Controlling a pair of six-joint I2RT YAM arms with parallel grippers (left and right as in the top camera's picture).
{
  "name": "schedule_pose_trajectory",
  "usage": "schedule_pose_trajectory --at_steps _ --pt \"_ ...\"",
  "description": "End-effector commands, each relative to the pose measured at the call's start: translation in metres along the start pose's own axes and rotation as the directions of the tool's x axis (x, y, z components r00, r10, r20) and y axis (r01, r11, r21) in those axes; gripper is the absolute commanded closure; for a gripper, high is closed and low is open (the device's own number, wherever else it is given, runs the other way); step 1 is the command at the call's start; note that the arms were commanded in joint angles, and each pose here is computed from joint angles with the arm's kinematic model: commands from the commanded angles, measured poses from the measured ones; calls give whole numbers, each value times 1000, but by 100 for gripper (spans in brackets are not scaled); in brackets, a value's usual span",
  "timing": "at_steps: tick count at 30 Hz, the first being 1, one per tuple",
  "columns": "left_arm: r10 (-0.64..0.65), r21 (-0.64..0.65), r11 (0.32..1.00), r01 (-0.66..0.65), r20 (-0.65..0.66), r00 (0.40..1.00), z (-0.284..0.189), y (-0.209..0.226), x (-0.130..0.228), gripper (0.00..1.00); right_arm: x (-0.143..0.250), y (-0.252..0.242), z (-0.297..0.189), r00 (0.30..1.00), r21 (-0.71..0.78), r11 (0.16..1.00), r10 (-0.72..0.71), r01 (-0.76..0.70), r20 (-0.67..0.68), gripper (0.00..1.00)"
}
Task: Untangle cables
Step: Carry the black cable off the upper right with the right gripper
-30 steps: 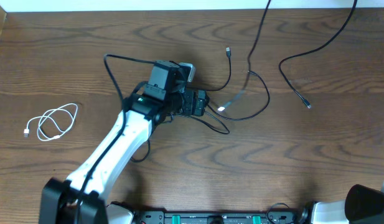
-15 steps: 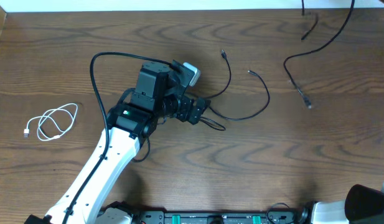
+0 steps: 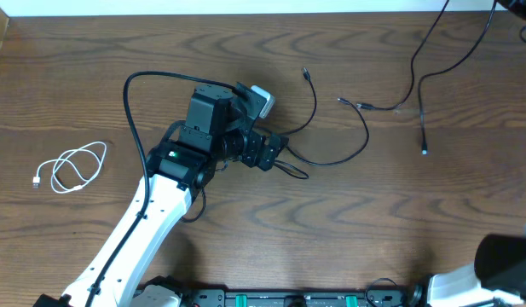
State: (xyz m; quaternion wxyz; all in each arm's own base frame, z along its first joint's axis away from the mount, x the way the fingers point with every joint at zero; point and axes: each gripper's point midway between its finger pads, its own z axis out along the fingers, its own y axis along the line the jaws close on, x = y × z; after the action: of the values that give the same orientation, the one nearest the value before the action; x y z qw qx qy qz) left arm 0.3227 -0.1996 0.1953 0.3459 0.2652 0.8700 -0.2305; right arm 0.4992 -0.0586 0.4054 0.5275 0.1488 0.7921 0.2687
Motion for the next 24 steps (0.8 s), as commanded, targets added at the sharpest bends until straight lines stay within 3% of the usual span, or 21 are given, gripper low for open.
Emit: schedule_pose_trajectory --at_steps 1,7,11,17,24 --pt "20 11 1000 -20 10 1000 -2 -4 -4 2 4 -63 32 1000 181 983 22 -25 15 99" --pt "20 11 1000 -20 10 1000 -2 -3 -4 2 1 -152 49 996 411 909 39 -70 84 99" --pt "20 11 1000 -20 10 1000 -2 -3 -4 2 -1 -230 31 988 621 774 43 -125 146 99" --pt "20 11 1000 -20 10 1000 -2 -4 -4 2 -11 -320 -27 970 758 614 65 -223 232 99" --pt "20 11 1000 -20 10 1000 -2 -3 -4 2 -24 -389 -113 936 799 495 99 -340 337 99"
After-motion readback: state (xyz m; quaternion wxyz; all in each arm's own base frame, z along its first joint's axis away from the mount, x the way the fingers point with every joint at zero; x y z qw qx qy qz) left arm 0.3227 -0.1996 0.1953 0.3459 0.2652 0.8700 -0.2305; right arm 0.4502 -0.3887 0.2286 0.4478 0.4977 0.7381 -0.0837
